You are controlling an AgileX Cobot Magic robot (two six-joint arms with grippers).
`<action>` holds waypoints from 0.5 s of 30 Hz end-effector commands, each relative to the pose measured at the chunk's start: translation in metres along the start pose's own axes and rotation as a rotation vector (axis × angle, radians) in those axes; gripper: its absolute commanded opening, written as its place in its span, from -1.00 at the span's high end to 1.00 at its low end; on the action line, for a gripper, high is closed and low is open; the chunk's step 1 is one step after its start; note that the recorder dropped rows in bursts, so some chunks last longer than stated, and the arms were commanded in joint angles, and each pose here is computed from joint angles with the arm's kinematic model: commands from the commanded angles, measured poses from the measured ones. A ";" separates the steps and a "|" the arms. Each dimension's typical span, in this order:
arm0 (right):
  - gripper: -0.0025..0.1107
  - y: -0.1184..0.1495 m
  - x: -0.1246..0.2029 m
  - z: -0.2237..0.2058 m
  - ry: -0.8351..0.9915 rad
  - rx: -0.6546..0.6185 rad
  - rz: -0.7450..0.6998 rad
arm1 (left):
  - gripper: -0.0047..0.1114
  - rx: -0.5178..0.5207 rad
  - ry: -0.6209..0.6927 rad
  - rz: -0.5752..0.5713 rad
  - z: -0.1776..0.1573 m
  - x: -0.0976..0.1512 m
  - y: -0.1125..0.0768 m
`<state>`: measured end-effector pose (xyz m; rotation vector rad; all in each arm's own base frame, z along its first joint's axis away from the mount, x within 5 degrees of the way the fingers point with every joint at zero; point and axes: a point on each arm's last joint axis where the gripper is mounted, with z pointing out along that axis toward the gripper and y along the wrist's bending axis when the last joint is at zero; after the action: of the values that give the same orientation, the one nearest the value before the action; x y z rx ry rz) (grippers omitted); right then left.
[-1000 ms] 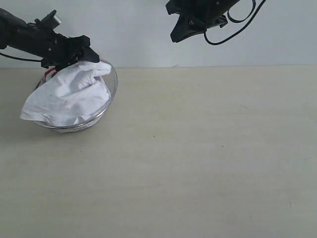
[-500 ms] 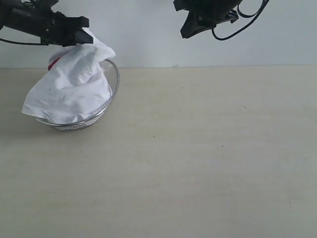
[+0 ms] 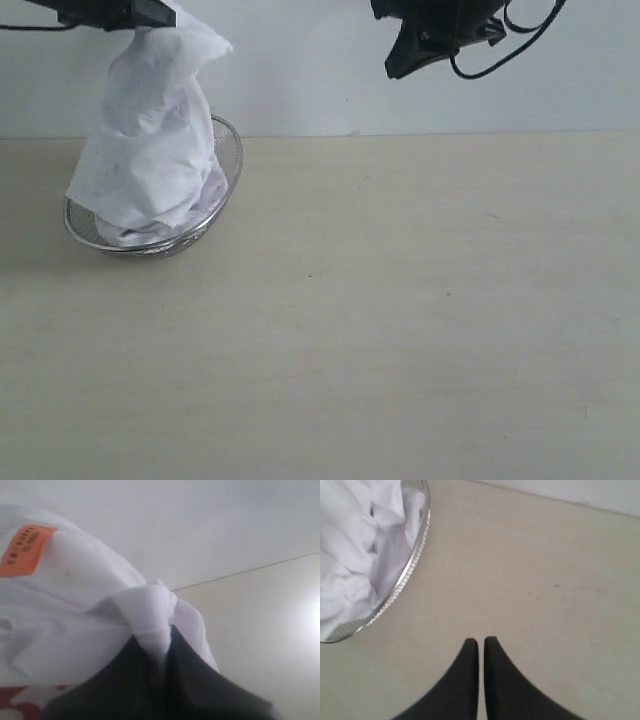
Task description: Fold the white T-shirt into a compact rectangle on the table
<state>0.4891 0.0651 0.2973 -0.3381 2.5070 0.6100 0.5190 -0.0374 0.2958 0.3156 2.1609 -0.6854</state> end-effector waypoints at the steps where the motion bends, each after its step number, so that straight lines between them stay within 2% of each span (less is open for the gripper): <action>1: 0.96 -0.003 0.015 -0.001 -0.023 0.015 0.024 | 0.84 0.007 -0.075 0.066 -0.037 -0.028 -0.031; 9: 0.96 0.003 0.063 -0.041 -0.086 0.089 0.016 | 0.84 0.014 -0.183 0.126 -0.097 -0.058 -0.075; 15: 0.96 0.022 0.084 -0.083 -0.156 0.129 -0.036 | 0.84 0.018 -0.281 0.216 -0.157 -0.076 -0.120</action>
<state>0.3903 0.0381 0.3048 -0.2635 2.4293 0.4715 0.4404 -0.0400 0.4427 0.4093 1.9040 -0.5856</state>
